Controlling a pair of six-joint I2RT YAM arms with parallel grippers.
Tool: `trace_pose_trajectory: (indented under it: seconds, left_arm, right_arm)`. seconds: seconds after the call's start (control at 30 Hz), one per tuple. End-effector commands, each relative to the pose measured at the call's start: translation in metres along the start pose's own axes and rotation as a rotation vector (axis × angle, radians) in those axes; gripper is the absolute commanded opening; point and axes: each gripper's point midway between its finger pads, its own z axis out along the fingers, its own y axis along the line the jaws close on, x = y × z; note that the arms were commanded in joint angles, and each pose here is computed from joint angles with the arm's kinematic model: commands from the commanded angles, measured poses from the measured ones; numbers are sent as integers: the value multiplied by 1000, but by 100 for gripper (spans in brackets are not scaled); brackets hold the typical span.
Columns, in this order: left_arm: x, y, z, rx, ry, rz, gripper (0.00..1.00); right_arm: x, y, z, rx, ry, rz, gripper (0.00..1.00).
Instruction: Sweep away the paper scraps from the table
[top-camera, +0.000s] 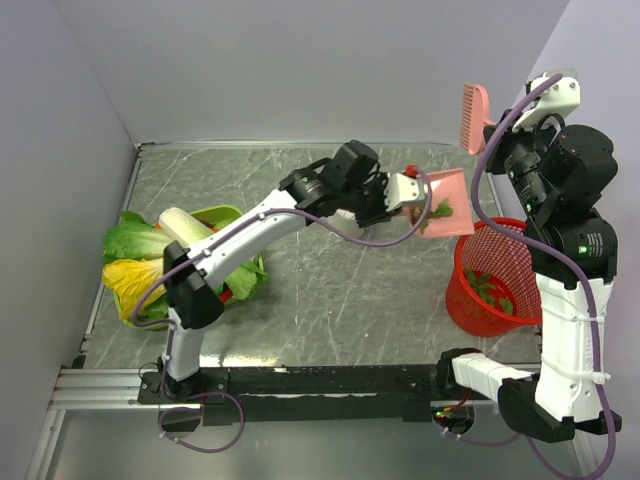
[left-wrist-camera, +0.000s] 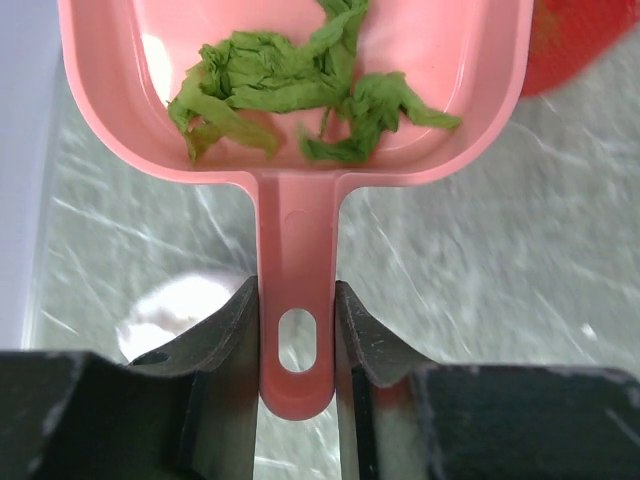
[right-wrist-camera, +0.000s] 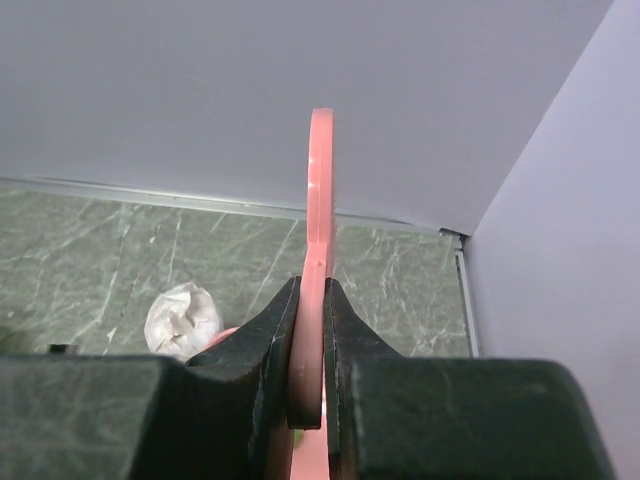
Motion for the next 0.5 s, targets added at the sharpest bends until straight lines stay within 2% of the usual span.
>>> trace_pose_trajectory:
  seconds: [0.0, 0.3, 0.4, 0.47]
  left_arm:
    - [-52, 16, 11, -96, -107, 67, 1]
    - [-103, 25, 38, -254, -215, 278, 1]
    - [-122, 27, 46, -350, -232, 452, 1]
    - [-134, 22, 53, -396, -234, 634, 1]
  right_arm:
    - [-33, -1, 1, 5, -126, 47, 0]
    - [-57, -1, 0, -1, -194, 74, 0]
    - [-68, 0, -7, -10, -226, 82, 0]
    - [-72, -1, -10, -7, -237, 88, 0]
